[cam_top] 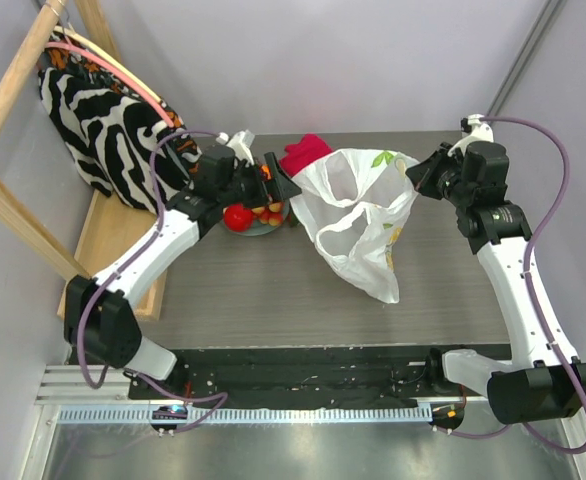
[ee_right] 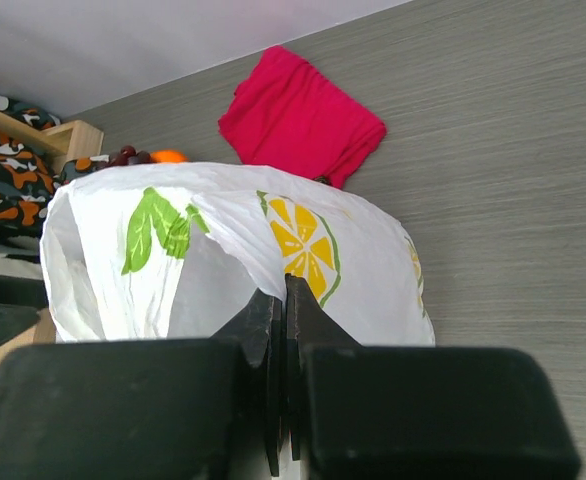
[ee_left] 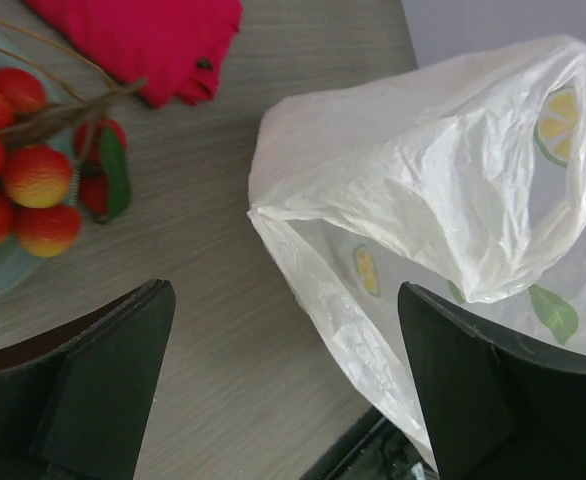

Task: Place the fruits into the plastic bag

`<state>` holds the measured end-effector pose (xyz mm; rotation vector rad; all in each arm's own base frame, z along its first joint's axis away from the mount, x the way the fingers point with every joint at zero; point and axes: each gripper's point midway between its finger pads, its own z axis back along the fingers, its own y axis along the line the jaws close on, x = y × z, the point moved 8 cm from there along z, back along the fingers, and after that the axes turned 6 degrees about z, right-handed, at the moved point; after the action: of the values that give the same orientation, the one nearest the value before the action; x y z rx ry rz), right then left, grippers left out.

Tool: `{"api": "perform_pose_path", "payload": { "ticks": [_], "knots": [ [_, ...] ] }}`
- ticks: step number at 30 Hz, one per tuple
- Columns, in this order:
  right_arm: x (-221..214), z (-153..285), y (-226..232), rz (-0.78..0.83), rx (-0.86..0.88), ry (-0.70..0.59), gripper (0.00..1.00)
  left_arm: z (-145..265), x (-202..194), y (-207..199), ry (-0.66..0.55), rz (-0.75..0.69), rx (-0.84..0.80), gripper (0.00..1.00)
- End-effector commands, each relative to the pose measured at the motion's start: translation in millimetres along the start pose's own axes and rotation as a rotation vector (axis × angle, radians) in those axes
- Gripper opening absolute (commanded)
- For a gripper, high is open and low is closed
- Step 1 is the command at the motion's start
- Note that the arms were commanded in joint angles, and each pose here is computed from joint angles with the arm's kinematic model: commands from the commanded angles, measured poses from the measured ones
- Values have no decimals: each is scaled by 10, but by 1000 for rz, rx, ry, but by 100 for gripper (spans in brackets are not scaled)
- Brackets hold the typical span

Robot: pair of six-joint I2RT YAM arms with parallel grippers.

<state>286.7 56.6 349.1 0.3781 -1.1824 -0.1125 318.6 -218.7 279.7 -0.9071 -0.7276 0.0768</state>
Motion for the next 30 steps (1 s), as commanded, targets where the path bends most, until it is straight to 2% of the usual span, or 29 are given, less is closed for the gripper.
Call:
{"api": "perform_pose_path", "payload": {
  "ticks": [1,6,11,18,26,30],
  "knots": [
    [63,-1,-18,-18,-40,-49,1,465,207,-70,-220,-155,117,100],
    [79,-21,-20,-23,-43,-50,1,760,217,107,-309,-274,276,100],
    [64,-26,-8,-29,-29,-44,1,946,362,219,-319,-368,406,100],
    [62,-24,11,-49,-14,-51,1,694,604,230,-292,-424,466,96],
    [62,-24,29,-65,2,-62,1,108,864,403,-237,-432,542,88],
    [54,-40,35,-71,10,-57,1,-109,1059,478,-285,-417,597,83]
  ]
}}
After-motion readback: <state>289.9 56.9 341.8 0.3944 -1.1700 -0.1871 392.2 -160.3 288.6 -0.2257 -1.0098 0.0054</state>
